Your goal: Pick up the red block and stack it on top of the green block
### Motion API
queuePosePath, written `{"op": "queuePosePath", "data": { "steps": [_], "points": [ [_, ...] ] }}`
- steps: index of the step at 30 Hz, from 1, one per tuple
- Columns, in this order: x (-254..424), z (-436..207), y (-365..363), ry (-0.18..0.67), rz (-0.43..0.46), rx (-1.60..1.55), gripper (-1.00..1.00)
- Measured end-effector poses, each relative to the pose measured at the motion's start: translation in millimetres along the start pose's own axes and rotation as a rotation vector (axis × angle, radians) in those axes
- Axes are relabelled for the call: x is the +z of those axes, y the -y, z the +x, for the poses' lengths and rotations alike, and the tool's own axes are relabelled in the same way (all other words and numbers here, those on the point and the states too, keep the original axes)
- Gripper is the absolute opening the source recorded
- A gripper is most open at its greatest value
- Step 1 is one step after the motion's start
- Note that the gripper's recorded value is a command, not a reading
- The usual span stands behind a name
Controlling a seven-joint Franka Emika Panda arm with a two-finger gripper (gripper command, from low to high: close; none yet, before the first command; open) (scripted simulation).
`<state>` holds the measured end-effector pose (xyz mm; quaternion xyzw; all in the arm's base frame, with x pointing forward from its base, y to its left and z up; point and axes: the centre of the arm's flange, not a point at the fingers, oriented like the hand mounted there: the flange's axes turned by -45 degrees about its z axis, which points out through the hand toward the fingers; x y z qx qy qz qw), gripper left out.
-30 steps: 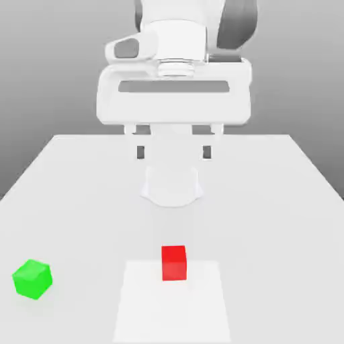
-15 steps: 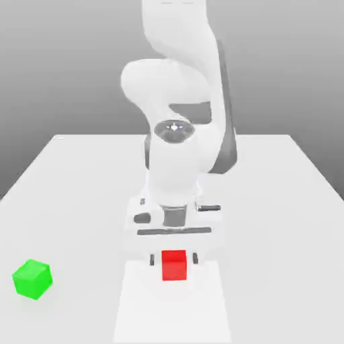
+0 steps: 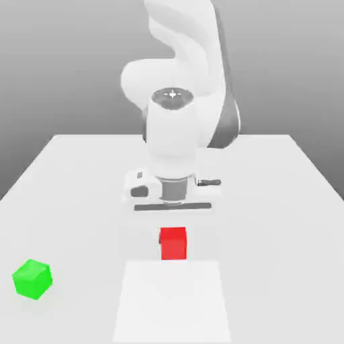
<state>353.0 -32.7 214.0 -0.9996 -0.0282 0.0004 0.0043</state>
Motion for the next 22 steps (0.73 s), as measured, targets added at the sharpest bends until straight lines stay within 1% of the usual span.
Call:
{"op": "queuePosePath", "data": {
  "steps": [7, 13, 15, 19, 20, 22],
  "points": [
    [-15, 17, -120, -0.002, 0.009, 0.013, -1.0],
    [-30, 0, -229, -0.002, -0.002, 0.003, -1.0],
    [-24, -2, -244, -0.001, -0.006, -0.015, -1.0],
    [21, -1, -248, 0.0, -0.007, -0.025, -1.0],
    [28, -2, -248, 0.0, -0.007, -0.025, 1.0],
    [28, -2, -248, 0.0, -0.007, -0.025, 1.0]
  ]
}}
